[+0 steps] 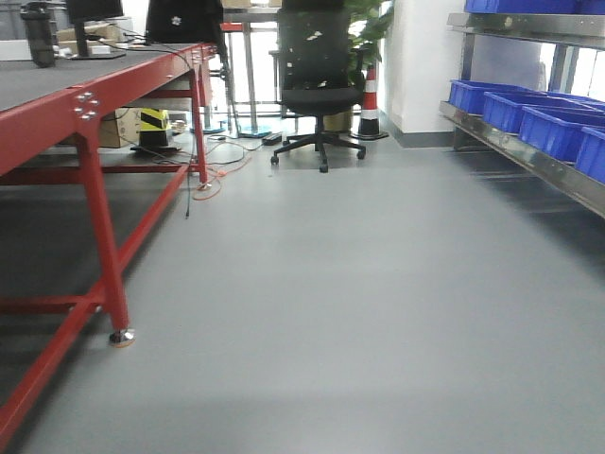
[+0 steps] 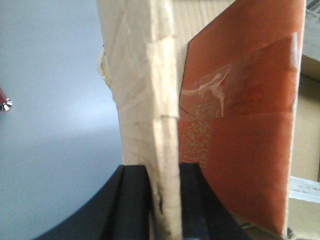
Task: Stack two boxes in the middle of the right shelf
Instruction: 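Drive holding the boxes to the steel shelf with blue bins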
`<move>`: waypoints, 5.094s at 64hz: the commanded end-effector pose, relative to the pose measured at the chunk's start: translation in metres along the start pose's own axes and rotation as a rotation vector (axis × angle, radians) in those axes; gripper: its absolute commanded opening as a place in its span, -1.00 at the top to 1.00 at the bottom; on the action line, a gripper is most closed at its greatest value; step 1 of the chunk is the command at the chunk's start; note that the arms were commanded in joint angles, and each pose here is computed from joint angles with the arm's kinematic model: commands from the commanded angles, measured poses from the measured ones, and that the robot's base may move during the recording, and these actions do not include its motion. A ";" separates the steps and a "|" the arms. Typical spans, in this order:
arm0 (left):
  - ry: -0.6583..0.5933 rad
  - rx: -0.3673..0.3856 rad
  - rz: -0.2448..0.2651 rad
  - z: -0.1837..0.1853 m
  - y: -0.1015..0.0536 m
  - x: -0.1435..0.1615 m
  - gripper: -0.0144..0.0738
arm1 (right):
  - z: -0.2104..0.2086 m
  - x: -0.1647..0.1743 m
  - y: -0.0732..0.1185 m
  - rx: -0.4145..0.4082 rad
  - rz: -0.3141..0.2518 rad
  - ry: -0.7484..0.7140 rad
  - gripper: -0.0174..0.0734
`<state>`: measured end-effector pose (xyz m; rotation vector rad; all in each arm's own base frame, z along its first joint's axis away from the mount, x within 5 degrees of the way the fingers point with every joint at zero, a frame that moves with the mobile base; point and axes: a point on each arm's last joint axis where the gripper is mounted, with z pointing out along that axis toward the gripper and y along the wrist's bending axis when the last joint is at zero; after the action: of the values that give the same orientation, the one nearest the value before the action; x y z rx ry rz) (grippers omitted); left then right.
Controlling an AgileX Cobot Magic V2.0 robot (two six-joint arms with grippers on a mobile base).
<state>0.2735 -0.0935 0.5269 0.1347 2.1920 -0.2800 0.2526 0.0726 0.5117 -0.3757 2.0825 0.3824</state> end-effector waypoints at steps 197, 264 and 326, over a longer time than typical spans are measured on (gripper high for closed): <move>-0.086 0.021 -0.004 -0.010 -0.001 -0.008 0.93 | -0.009 -0.006 0.001 -0.004 -0.008 -0.064 0.96; -0.086 0.021 -0.004 -0.010 -0.001 -0.008 0.93 | -0.009 -0.006 0.001 -0.004 -0.008 -0.064 0.96; -0.086 0.021 -0.004 -0.010 -0.001 -0.008 0.93 | -0.004 -0.006 0.000 -0.004 -0.005 -0.056 0.96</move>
<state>0.2333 -0.0963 0.5529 0.1764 2.1339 -0.4808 0.2525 0.0739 0.5058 -0.3926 2.1410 0.4081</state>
